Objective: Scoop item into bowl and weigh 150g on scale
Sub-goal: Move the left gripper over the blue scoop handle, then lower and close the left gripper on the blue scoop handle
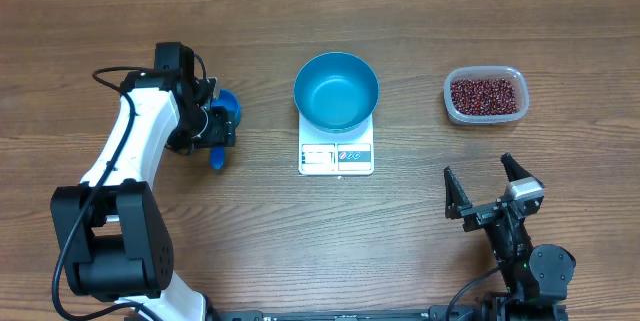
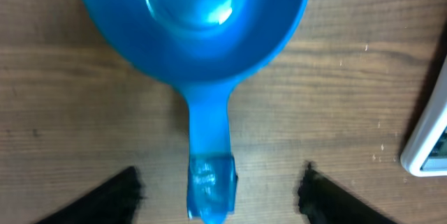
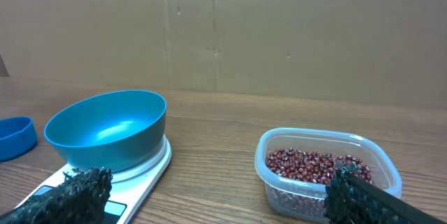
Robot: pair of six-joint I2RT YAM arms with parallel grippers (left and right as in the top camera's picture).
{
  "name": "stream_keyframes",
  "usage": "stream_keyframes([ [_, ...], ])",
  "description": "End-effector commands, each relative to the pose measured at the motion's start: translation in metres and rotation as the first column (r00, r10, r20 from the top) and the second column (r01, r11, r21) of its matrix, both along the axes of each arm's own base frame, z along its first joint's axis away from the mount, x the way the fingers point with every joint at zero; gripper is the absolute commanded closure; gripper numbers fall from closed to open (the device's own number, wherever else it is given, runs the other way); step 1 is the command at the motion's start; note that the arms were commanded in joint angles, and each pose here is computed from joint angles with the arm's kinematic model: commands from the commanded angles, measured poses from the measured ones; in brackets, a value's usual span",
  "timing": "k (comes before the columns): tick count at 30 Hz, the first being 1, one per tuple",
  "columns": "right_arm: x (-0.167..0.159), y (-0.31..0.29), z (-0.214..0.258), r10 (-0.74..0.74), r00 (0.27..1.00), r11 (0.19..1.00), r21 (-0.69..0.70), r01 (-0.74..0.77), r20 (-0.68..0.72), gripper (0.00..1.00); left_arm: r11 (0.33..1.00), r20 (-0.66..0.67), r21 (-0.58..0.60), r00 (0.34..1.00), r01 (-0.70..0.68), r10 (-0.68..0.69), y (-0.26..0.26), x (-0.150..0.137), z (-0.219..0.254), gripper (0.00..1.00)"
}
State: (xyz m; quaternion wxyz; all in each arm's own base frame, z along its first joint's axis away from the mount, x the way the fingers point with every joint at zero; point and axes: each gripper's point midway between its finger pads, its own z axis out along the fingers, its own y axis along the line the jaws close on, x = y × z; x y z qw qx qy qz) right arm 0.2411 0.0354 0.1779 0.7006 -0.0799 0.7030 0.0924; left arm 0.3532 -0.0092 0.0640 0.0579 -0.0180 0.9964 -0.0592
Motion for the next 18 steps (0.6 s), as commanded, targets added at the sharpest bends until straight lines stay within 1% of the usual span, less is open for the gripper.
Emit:
stream_keyframes([
  [1,0.0,0.0,-0.002,-0.003,1.0,1.0,-0.002,0.003,0.004,0.0,1.0,0.014,-0.003,1.0,-0.011,0.011,-0.002,0.004,-0.007,0.37],
  [2,0.0,0.0,-0.002,-0.003,1.0,1.0,-0.002,0.003,0.003,0.0,1.0,0.021,-0.003,1.0,-0.011,0.011,-0.003,0.005,-0.009,0.37],
  [7,0.0,0.0,-0.002,-0.003,1.0,1.0,-0.001,0.003,0.004,0.0,0.999,0.041,0.033,0.999,0.006,-0.007,-0.006,0.008,-0.015,0.43],
  [9,0.0,0.0,-0.002,-0.003,1.0,1.0,-0.002,0.003,0.004,0.0,0.995,0.036,0.095,0.999,-0.022,0.019,0.0,0.007,-0.018,0.43],
  [12,0.0,0.0,-0.002,-0.003,1.0,1.0,-0.001,0.003,0.004,0.0,0.989,0.031,0.141,0.999,-0.037,0.033,0.007,0.004,-0.019,0.41],
  [15,0.0,0.0,-0.002,-0.003,1.0,1.0,-0.001,0.003,0.004,0.0,0.989,0.046,0.14,0.998,-0.04,0.034,0.007,0.007,-0.021,0.39],
  [18,0.0,0.0,-0.002,-0.003,1.0,1.0,-0.001,0.003,0.003,0.0,0.991,0.066,0.128,0.997,-0.041,0.033,0.005,0.01,-0.026,0.42],
])
